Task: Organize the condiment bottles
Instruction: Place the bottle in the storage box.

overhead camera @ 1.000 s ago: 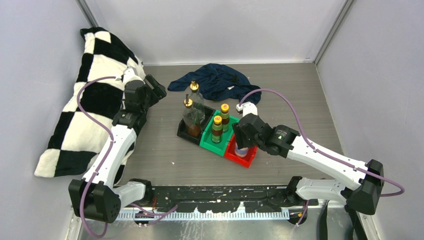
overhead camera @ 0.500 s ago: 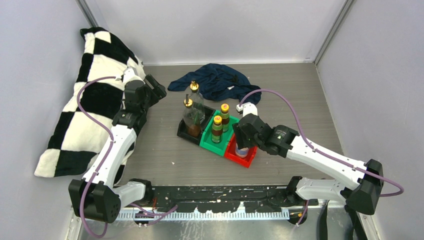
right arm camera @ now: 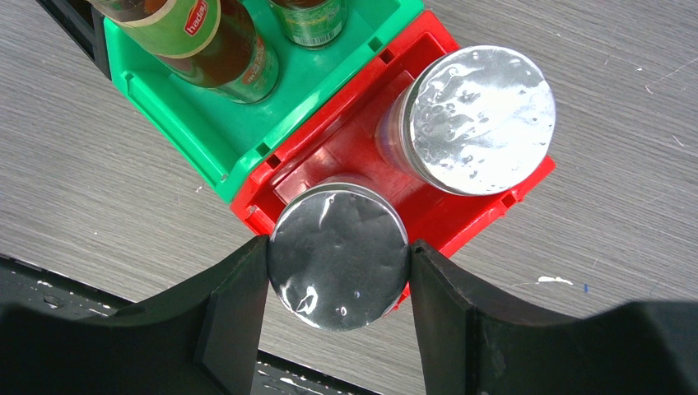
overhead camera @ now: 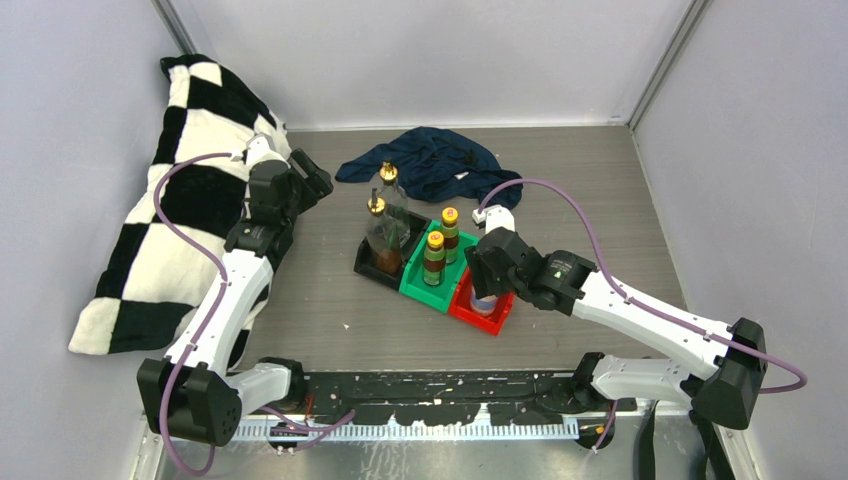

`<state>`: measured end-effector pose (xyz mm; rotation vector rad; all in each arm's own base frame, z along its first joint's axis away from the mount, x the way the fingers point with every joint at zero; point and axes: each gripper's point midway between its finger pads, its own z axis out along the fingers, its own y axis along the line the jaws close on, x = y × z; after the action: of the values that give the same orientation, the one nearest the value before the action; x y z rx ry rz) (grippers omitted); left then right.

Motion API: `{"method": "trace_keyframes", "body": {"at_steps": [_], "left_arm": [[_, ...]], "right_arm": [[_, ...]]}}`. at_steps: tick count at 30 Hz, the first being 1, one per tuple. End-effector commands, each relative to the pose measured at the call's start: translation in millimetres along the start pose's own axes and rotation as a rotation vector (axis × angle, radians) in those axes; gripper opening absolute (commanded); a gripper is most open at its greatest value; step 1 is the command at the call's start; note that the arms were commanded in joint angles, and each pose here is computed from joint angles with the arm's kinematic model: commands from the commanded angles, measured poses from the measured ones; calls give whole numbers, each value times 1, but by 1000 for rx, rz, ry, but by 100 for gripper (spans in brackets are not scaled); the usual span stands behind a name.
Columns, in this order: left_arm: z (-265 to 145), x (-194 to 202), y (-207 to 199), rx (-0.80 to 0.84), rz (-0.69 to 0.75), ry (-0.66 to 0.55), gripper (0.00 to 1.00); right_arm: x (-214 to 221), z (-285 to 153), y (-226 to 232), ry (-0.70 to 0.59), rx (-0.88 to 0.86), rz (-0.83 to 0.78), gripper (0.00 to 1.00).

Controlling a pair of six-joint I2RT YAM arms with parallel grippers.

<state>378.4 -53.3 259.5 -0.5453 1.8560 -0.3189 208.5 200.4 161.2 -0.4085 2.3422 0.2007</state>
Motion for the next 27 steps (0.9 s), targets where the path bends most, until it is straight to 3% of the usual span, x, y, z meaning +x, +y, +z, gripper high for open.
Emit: {"method": "trace_keyframes", "body": {"at_steps": [1, 27], "left_arm": [[0, -10, -6, 22, 3, -37, 72], [0, -9, -7, 26, 1, -33, 72]], "right_arm": [[-19, -1, 5, -71, -13, 42, 12], [-14, 3, 2, -61, 10, 58, 39]]}}
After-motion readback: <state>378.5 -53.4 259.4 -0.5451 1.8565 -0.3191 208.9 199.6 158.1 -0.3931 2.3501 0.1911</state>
